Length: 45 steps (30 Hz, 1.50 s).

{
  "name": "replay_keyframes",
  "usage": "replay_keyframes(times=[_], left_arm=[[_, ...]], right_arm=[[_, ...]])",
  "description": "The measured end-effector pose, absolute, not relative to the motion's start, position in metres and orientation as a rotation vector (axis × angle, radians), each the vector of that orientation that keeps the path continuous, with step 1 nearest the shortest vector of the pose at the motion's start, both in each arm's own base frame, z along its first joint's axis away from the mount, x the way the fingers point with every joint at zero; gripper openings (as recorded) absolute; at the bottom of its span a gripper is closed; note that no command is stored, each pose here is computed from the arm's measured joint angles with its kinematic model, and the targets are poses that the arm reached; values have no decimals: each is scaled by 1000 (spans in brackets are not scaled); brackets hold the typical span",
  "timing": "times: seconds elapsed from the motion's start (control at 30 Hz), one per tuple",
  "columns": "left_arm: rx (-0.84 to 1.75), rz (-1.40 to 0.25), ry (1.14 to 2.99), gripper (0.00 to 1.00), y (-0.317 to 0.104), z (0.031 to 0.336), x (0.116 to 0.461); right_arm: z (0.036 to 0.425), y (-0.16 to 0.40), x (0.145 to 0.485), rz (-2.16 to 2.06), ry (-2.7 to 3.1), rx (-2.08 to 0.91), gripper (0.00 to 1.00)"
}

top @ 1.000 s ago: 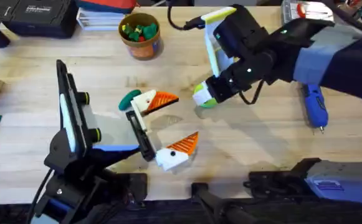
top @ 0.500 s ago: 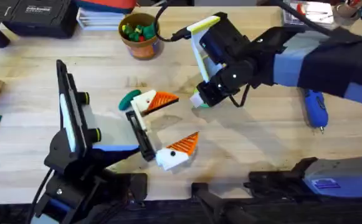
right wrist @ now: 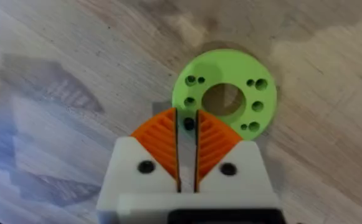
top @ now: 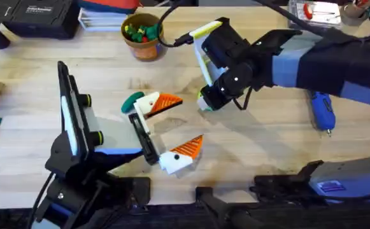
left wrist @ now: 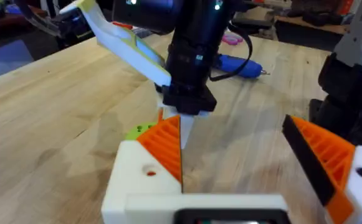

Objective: Pick up the gripper from the table and insert it into the empty holder that is missing its gripper. Then pick up a screw, insert it into the mounting hole, and use the screwdriver to tighten it. Finally, clean up the table by picking up the vegetable and placing it into the bucket.

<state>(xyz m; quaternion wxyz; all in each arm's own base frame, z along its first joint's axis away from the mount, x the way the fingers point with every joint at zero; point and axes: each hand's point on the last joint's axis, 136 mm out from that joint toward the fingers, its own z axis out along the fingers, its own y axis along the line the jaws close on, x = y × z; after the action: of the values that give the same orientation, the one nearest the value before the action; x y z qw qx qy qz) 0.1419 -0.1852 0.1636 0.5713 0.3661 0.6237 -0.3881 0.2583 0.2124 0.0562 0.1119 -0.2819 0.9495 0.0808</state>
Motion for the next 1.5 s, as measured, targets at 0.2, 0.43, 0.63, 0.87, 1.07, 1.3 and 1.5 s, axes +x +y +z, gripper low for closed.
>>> replay_keyframes(times=[0.2, 0.43, 0.63, 0.87, 1.07, 1.3, 1.5], left_arm=[[859, -911, 1463, 985, -185, 164, 142], [859, -910, 1463, 985, -185, 164, 142], [859, -910, 1463, 985, -185, 164, 142], [859, -910, 1463, 986, -185, 164, 142], [859, -910, 1463, 985, -185, 164, 142], [859, -910, 1463, 985, -185, 164, 142], [859, -910, 1464, 985, -185, 164, 142]], right_arm=[[56, 212, 258, 237, 2786, -831, 10], [56, 212, 259, 235, 2787, -830, 8], [63, 193, 274, 171, 2801, -764, 8], [95, 165, 306, 140, 2793, -672, 8], [134, 170, 304, 132, 2790, -749, 7], [225, 230, 310, 264, 2526, -939, 7], [262, 282, 280, 487, 2378, -1113, 7]])
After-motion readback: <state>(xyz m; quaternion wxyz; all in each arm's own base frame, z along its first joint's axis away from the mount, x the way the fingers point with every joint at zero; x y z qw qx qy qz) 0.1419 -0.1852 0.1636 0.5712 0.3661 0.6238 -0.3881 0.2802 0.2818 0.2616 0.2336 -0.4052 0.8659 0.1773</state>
